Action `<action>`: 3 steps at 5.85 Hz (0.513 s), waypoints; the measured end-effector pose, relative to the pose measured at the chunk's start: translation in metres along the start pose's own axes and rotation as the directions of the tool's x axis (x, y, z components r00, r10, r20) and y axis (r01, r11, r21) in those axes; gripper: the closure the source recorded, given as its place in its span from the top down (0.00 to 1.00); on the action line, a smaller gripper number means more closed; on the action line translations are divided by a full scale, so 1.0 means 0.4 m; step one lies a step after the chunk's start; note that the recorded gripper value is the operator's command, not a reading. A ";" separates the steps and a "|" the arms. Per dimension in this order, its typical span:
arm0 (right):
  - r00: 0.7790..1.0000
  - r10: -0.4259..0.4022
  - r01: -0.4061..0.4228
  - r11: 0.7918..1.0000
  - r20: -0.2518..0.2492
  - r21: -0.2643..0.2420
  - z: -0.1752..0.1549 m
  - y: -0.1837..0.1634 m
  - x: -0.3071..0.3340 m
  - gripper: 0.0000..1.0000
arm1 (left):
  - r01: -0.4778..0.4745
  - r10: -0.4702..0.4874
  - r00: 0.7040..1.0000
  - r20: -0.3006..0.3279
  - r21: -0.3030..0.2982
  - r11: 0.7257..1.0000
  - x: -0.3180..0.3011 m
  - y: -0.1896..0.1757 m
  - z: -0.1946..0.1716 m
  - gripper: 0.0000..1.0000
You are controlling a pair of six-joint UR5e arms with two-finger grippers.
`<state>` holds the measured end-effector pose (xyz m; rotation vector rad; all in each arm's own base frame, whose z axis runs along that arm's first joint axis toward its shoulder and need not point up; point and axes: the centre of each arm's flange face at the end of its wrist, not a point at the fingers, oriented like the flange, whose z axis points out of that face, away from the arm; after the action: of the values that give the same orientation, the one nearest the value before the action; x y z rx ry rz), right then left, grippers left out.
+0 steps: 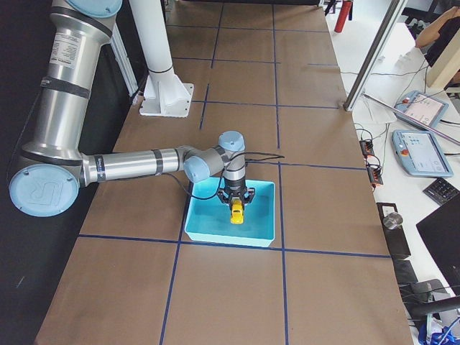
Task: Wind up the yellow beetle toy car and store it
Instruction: 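Lower the car into the blue tray and open the right gripper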
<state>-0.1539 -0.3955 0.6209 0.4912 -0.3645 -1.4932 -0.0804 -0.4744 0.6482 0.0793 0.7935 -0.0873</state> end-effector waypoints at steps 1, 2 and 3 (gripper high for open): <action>1.000 0.004 -0.004 1.000 0.015 0.001 0.025 -0.018 -0.014 0.00 | 0.000 0.000 1.000 0.000 0.000 1.000 0.000 0.000 0.000 1.00; 1.000 0.004 -0.004 1.000 0.024 0.001 0.037 -0.030 -0.023 0.01 | 0.000 0.000 1.000 0.000 0.000 1.000 0.000 0.000 0.000 1.00; 1.000 0.002 -0.002 1.000 0.027 0.000 0.041 -0.034 -0.026 0.03 | 0.000 0.000 1.000 0.000 0.000 1.000 0.001 -0.001 0.000 1.00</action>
<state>-0.1746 -0.3869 0.6285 0.4708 -0.3858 -1.4988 -0.0804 -0.4747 0.6480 0.0798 0.7935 -0.0870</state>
